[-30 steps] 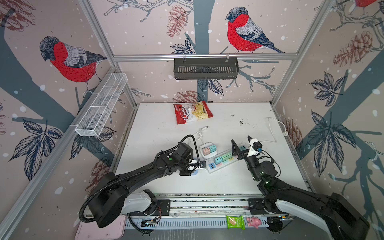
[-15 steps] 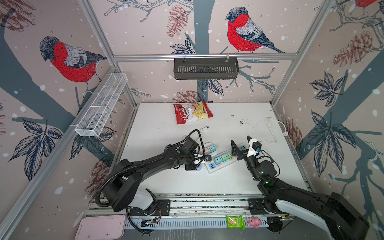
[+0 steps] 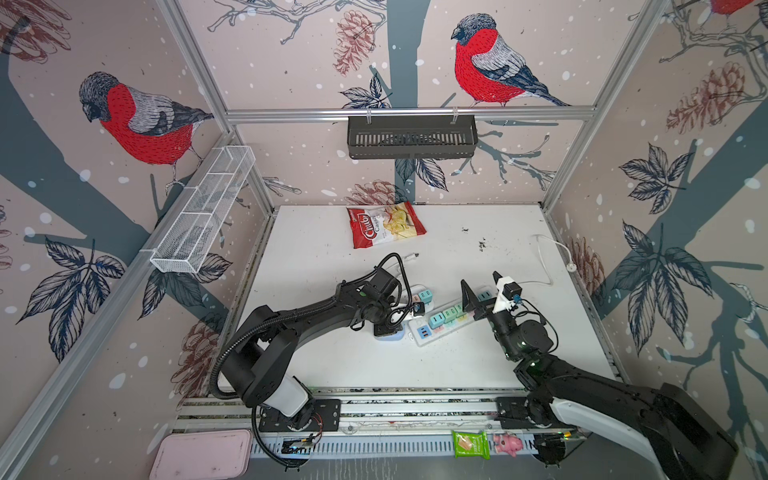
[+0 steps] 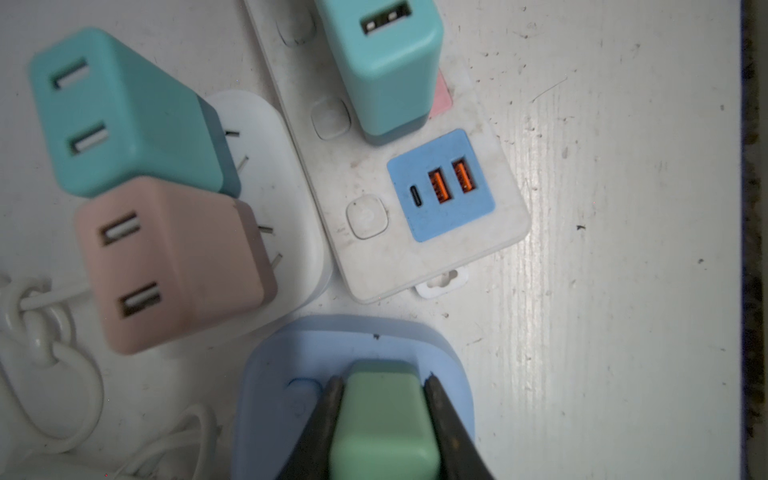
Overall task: Insert the plug
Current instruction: 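Open the left gripper and lift away from the plugged adapter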
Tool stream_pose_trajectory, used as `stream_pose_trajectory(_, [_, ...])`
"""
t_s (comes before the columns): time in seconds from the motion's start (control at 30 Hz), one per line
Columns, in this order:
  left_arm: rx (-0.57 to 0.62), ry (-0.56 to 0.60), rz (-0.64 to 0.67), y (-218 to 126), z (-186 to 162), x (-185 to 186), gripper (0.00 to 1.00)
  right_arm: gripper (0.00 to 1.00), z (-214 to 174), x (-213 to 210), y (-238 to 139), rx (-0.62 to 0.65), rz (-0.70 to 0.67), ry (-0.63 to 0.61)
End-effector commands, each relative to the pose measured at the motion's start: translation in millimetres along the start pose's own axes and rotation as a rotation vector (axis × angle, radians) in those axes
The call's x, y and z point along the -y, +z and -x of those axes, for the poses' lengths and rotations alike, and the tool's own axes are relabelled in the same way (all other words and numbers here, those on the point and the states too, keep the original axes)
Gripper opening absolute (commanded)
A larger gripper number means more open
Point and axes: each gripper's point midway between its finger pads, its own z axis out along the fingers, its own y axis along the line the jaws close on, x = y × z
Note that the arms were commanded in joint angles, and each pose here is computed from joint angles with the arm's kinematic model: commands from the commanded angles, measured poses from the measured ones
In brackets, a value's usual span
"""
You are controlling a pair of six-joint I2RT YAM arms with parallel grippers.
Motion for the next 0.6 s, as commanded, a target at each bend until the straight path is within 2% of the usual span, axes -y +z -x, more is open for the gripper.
stream_pose_trajectory(0.0, [-0.227, -0.036, -0.133, 0, -53, 33, 0.11, 1.0, 7, -2, 1, 0.021, 0.008, 0.018])
stream_pose_trajectory(0.03, [-0.211, -0.037, -0.139, -1, -49, 34, 0.28, 1.0, 6, -2, 1, 0.018, 0.006, 0.017])
stream_pose_trajectory(0.1, [-0.197, -0.033, -0.126, -3, -46, 32, 0.44, 1.0, 7, -3, 2, 0.02, 0.009, 0.015])
stream_pose_trajectory(0.13, [-0.191, -0.029, -0.118, -4, -45, 30, 0.92, 1.0, 7, -3, 3, 0.019, 0.01, 0.013])
stream_pose_trajectory(0.17, [-0.183, -0.026, -0.111, -6, -43, 29, 0.98, 1.0, 8, -3, 3, 0.023, 0.013, 0.011])
stream_pose_trajectory(0.27, [-0.126, -0.012, -0.093, -14, -29, 26, 0.99, 1.0, 12, 0, 3, 0.033, -0.009, 0.025])
stream_pose_trajectory(0.47, [0.043, -0.007, 0.024, -48, 14, 7, 0.99, 1.0, 24, 26, 10, 0.013, -0.156, 0.103])
stream_pose_trajectory(0.57, [0.186, -0.02, 0.175, -82, 42, -11, 0.99, 1.0, 31, 38, 8, 0.025, -0.199, 0.104])
